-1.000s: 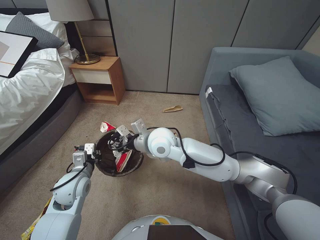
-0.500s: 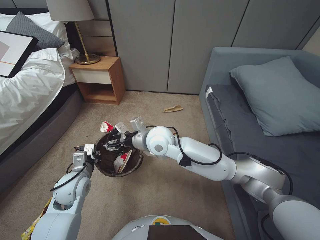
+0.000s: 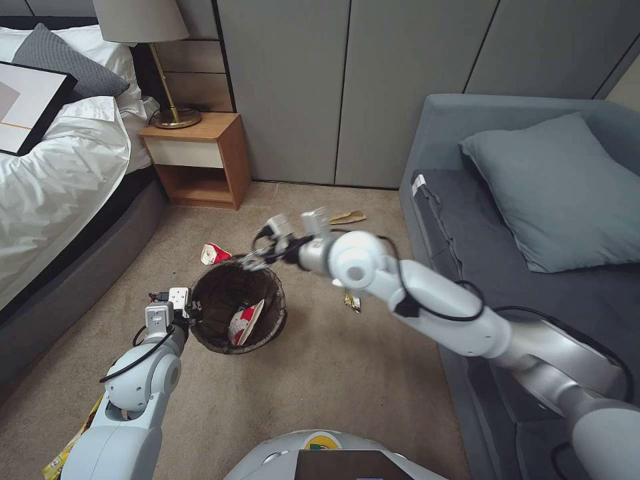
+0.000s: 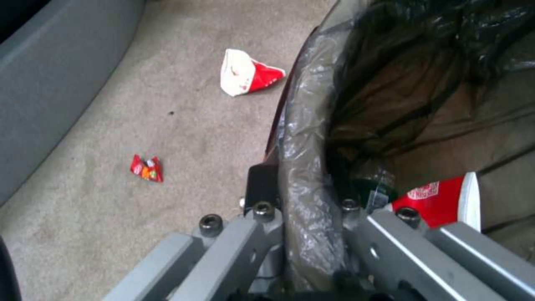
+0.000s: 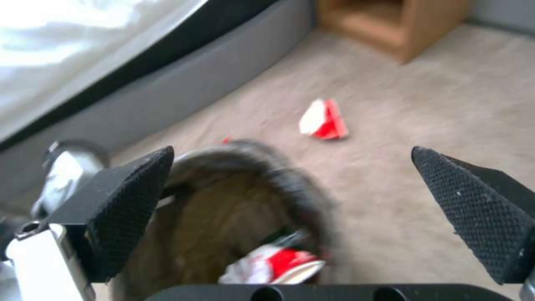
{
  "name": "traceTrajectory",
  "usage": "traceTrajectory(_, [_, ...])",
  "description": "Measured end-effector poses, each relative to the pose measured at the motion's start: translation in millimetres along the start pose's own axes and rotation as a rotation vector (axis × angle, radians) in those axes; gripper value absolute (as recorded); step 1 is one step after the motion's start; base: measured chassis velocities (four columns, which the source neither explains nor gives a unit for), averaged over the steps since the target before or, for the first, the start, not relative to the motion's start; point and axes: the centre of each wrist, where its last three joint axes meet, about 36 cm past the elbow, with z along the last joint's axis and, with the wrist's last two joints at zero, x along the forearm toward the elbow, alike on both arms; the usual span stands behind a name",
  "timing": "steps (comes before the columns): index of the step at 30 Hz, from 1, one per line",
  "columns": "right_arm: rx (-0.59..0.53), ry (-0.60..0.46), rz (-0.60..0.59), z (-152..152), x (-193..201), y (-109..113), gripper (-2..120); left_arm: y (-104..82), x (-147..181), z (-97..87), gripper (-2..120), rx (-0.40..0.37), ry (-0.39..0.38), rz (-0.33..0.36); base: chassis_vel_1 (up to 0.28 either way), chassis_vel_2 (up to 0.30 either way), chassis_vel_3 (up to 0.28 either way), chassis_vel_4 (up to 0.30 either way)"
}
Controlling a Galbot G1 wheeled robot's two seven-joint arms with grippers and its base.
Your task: Pick up the trash bin, then pick up the garbage from the floor and place it into the trash bin.
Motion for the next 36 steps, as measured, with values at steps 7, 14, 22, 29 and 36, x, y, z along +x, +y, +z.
traceTrajectory(7, [-0.046, -0.182, 0.165, 19, 80, -31, 100, 1.4, 3, 0.6, 3, -0.005, 0.001, 0.001, 0.0, 0.0, 0.0, 0.0])
traceTrajectory(14, [-0.065, -0.327, 0.415, 60, 139, -46, 100, -1.3, 7, -0.8, 3, -0.007, -0.006, 0.009, 0.0, 0.0, 0.0, 0.0])
traceTrajectory(22, [0.001, -0.527, 0.811, 136, 182, -80, 100, -1.5, 13, -1.8, 3, -0.006, -0.013, 0.011, 0.0, 0.0, 0.0, 0.0])
traceTrajectory(29, [0.072, -0.62, 1.015, 226, 188, -91, 100, -3.8, 18, -2.8, 3, 0.005, -0.02, 0.016, 0.0, 0.0, 0.0, 0.0])
traceTrajectory(36, [0.187, -0.646, 1.154, 267, 192, -89, 100, -7.9, 23, -2.0, 3, 0.02, -0.021, 0.025, 0.0, 0.0, 0.0, 0.0])
